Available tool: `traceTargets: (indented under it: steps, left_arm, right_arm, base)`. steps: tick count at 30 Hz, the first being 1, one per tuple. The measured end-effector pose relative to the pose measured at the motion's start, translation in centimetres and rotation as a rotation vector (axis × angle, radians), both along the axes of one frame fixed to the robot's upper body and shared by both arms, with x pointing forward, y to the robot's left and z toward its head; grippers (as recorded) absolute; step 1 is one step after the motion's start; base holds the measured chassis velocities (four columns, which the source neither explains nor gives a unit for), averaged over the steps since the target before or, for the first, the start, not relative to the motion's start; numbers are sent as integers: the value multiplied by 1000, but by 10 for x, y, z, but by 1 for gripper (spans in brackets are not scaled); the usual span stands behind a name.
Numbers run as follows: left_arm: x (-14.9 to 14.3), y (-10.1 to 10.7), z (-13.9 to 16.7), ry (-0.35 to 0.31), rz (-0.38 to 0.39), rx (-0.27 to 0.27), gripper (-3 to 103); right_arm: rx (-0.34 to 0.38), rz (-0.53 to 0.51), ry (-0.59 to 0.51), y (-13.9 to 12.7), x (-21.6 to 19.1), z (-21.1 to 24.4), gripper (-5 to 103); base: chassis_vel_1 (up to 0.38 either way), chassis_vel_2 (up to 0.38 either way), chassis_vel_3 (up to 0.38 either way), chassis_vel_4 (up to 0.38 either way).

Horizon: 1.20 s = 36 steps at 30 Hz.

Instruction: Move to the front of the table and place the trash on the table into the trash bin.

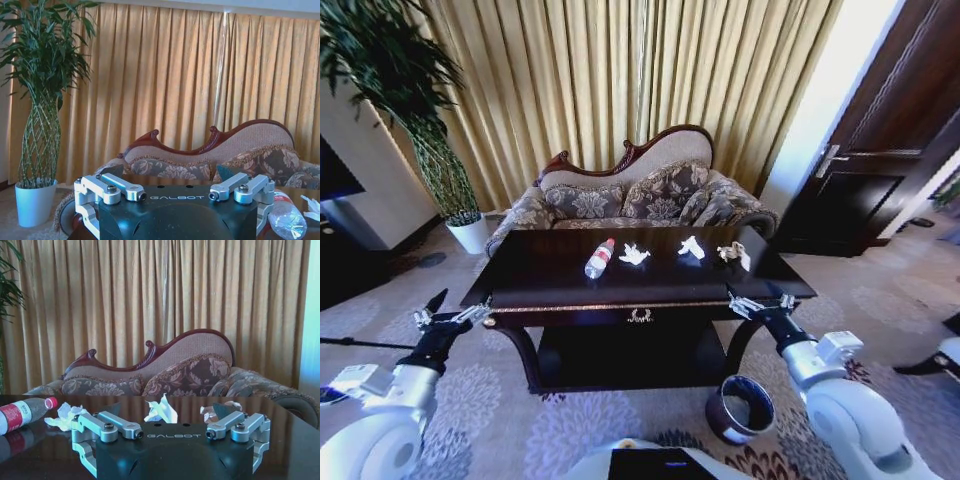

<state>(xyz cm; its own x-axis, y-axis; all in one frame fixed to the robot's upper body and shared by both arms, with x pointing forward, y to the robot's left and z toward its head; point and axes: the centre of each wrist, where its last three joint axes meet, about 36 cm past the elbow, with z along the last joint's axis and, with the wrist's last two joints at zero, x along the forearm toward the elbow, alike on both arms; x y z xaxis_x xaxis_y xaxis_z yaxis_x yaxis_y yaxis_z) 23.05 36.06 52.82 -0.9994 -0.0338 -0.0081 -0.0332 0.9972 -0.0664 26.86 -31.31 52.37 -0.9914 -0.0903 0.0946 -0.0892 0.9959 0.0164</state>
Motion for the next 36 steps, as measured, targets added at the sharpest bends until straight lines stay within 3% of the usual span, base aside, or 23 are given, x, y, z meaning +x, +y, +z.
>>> traceTargets:
  steps: [7, 11, 21, 27, 36]
  left_arm:
    - [-3, -4, 0, 8, -4, 3, 100]
    - [-6, -11, 5, 9, -2, 9, 100]
    - [-21, -11, 9, 26, 40, 20, 100]
    - [-24, -13, 11, 28, 44, 23, 100]
    - [-28, -12, 15, 26, 58, 40, 100]
  right_arm:
    - [15, 15, 58, -13, 27, -1, 100]
    - [-7, -43, 103, -45, 77, 2, 100]
    - [-40, -159, 144, -95, 162, 12, 100]
    - [-28, -185, 149, -99, 206, 16, 100]
    - [-41, -187, 262, -86, 252, 5, 100]
  base:
    - [0, 0, 0, 0]
    - [0, 0, 0, 0]
    - [0, 0, 0, 0]
    - [0, 0, 0, 0]
    - [0, 0, 0, 0]
